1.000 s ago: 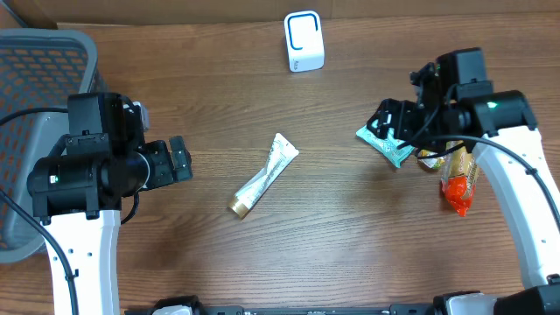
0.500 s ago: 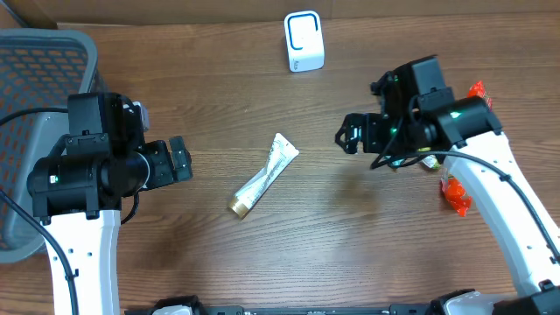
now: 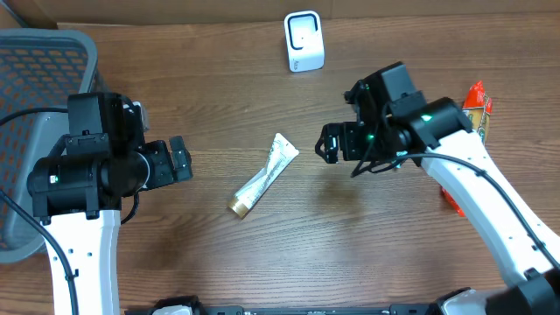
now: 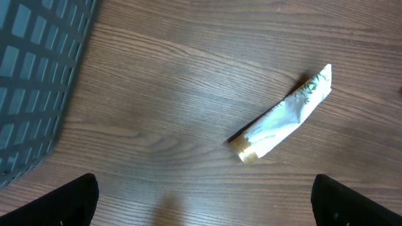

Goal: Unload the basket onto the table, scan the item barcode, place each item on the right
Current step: 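Move the right gripper left over the Pantene tube, then lower the right gripper and grasp the Pantene tube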

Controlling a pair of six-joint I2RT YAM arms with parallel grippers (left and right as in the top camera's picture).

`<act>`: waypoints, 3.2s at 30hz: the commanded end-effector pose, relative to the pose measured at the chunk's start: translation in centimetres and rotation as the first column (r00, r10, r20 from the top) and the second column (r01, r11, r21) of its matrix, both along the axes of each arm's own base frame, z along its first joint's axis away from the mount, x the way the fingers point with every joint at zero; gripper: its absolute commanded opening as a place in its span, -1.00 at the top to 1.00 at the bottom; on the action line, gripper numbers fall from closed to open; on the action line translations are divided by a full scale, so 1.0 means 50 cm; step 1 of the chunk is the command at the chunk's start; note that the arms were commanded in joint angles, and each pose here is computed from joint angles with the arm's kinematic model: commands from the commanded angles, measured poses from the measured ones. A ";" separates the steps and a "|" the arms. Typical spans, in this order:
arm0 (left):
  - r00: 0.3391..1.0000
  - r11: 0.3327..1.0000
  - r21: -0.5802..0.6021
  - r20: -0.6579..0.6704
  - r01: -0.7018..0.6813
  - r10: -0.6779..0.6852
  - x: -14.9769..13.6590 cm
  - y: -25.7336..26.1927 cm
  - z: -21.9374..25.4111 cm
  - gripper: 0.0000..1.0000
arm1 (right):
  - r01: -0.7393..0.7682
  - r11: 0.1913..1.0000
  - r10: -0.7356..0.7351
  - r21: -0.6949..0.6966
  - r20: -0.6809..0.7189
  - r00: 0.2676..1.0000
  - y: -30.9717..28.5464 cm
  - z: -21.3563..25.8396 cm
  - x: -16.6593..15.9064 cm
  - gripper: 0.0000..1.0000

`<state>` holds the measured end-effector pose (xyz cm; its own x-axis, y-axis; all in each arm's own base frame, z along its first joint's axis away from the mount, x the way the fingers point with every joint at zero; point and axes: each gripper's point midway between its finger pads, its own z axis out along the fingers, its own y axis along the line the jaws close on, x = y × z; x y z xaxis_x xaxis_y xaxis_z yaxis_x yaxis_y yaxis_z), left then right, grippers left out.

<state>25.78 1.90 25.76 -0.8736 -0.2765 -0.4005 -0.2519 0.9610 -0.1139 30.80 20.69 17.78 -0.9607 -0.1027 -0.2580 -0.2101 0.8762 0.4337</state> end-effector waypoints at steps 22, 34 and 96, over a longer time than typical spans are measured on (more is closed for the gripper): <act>1.000 1.000 -0.009 0.014 -0.017 0.017 0.003 0.001 0.007 -0.99 | -0.055 0.998 0.057 0.015 -0.118 0.991 0.054 -0.092 -0.001 -0.99; 1.000 1.000 -0.010 0.014 -0.017 0.017 0.003 0.001 0.007 -0.99 | -0.056 0.998 0.057 0.018 -0.111 0.992 0.055 -0.091 0.002 -0.99; 1.000 1.000 -0.009 0.014 -0.017 0.017 0.003 0.001 0.007 -0.99 | 0.117 0.989 -0.099 0.086 -0.186 0.977 0.132 -0.151 -0.022 -0.88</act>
<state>25.78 1.89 25.77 -0.8734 -0.2764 -0.4009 -0.2519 0.9610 -0.1140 30.90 25.82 10.82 -0.9913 -0.0221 -0.1297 -0.0866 0.8519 0.5166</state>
